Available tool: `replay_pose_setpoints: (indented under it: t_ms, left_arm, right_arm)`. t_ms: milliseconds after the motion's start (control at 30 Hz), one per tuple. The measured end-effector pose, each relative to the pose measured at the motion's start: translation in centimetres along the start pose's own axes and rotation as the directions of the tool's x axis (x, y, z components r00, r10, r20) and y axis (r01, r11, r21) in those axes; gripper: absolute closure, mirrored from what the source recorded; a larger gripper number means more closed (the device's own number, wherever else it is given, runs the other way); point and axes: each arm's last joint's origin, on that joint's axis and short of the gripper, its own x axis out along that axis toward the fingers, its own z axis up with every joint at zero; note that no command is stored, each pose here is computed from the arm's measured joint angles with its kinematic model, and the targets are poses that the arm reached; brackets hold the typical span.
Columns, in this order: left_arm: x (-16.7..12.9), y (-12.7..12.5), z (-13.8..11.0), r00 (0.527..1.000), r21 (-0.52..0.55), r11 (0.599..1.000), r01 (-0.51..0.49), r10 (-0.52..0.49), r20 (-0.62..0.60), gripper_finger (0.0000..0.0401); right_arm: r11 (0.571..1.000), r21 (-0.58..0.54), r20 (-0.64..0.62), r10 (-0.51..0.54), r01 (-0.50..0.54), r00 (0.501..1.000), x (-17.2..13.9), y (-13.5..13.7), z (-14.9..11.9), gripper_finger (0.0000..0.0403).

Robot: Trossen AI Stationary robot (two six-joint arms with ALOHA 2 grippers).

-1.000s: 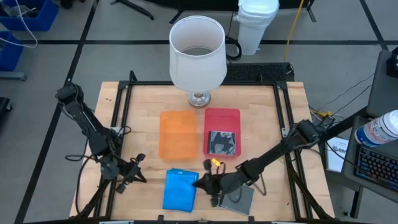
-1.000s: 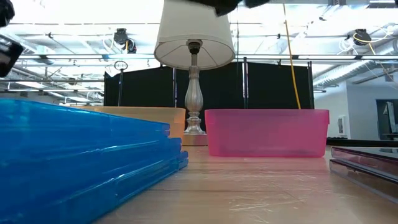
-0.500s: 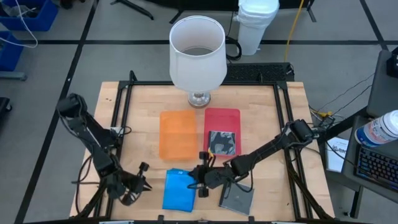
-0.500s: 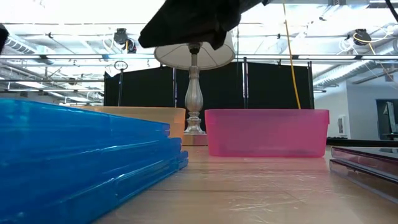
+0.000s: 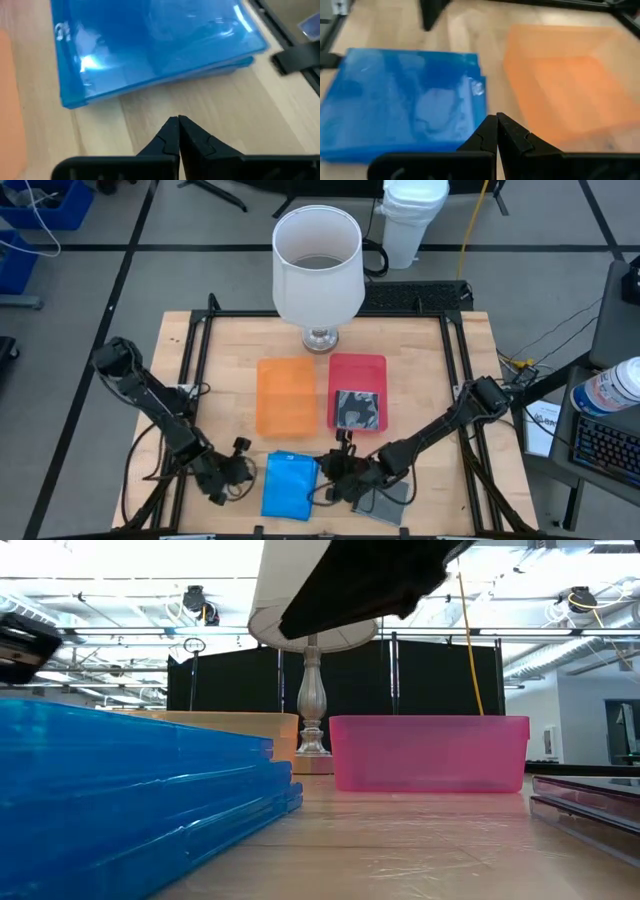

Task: Pick & place jewel cases by type
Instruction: Put the blue CD case into the orange bin

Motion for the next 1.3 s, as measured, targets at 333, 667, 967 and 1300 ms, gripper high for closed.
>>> replay_pose_setpoints:
  t_ms: [333, 667, 967, 1300]
  left_arm:
    - [0.7, 2.5, 0.9, 0.999, -0.053, 0.998, 0.034, -0.036, -0.034, 0.0396]
    - [0.8, 3.2, 1.1, 0.999, -0.075, 0.997, 0.014, -0.017, -0.035, 0.0396]
    - [0.9, 4.0, 1.3, 1.000, -0.069, 0.998, -0.008, 0.006, -0.029, 0.0396]
    - [2.9, 4.2, 0.6, 0.996, -0.035, 0.999, -0.029, 0.026, -0.082, 0.0396]
  right_arm:
    - [0.996, 0.084, -0.043, 0.030, -0.026, 0.999, -1.4, 1.5, -1.2, 0.0403]
    - [0.993, 0.116, -0.043, 0.037, -0.031, 0.998, -1.7, 1.8, -1.3, 0.0403]
    - [0.995, 0.098, -0.042, 0.024, -0.020, 0.999, -1.4, 1.5, -1.2, 0.0403]
    - [0.996, 0.088, -0.042, 0.022, -0.018, 0.999, -1.4, 1.4, -1.2, 0.0403]
